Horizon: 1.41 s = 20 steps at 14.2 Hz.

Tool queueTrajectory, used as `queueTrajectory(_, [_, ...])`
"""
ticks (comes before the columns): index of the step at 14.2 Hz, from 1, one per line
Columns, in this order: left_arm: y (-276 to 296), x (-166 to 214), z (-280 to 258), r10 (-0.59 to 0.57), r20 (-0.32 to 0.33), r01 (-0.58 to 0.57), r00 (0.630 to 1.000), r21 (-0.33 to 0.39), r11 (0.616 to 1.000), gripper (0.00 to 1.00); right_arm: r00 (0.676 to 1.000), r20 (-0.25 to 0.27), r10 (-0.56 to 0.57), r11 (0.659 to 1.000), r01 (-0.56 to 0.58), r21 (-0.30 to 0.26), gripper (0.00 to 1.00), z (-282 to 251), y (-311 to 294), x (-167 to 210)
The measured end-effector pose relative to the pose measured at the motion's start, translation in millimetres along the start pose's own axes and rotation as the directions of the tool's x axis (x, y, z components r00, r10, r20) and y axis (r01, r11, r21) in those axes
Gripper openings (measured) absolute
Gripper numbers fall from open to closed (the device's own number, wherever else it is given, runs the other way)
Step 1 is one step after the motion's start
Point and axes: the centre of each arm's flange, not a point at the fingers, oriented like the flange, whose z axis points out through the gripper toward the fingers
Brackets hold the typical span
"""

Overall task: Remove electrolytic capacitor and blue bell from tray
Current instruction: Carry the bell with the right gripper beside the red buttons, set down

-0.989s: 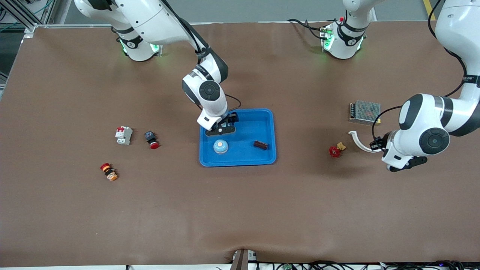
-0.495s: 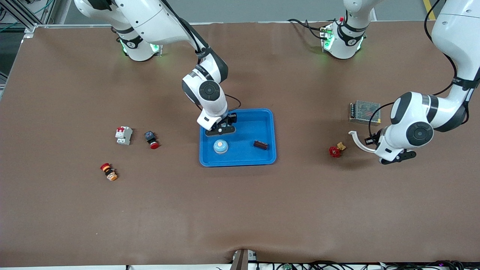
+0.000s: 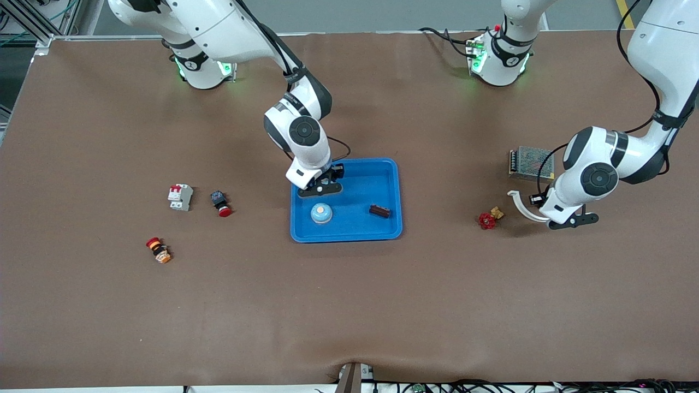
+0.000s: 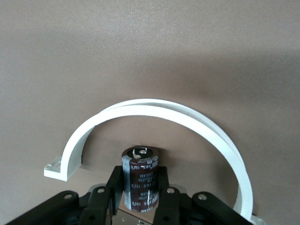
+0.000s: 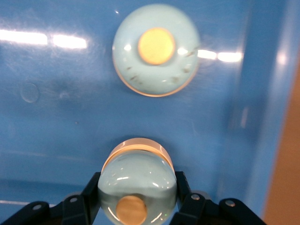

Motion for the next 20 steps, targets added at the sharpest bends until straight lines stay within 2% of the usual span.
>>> queueTrajectory(2, [4,-1,-1,0.012,-0.009,-0.012,1.000,-0.001,1.000,0.33,1.000,0.029,-0.009,1.000,0.010,-0.027,0.66,-40,17,9])
queueTrajectory(3, [9,-1,-4,0.021,-0.014,-0.021,1.000,-0.005,1.000,0.39,0.999,0.043,-0.032,0.999,0.034,-0.036,0.66,-67,32,15])
queueTrajectory(6, [21,-2,-16,0.042,-0.036,-0.042,0.998,-0.006,0.999,0.69,0.988,0.076,-0.131,0.990,0.134,-0.036,0.66,-141,106,38])
queueTrajectory(9, [25,-2,-54,0.053,-0.094,-0.051,0.994,0.030,0.998,0.98,0.965,0.071,-0.251,0.968,0.253,-0.011,0.66,-183,187,57])
queueTrajectory(11, [33,-5,-87,0.070,-0.131,-0.061,0.989,0.070,0.996,1.00,0.941,0.071,-0.331,0.943,0.331,0.006,0.66,-190,237,67])
queueTrajectory(13, [47,-8,-117,0.062,-0.149,-0.052,0.987,0.074,0.996,1.00,0.913,0.072,-0.403,0.915,0.402,0.023,0.66,-188,285,75])
queueTrajectory(18, [79,-6,-156,-0.101,-0.132,0.092,0.986,-0.075,0.993,1.00,0.824,0.047,-0.564,0.826,0.561,0.061,0.66,-184,417,79])
queueTrajectory(20, [107,-7,-169,-0.174,-0.132,0.160,0.976,-0.112,0.981,1.00,0.789,0.020,-0.614,0.789,0.613,0.046,0.66,-175,463,77])
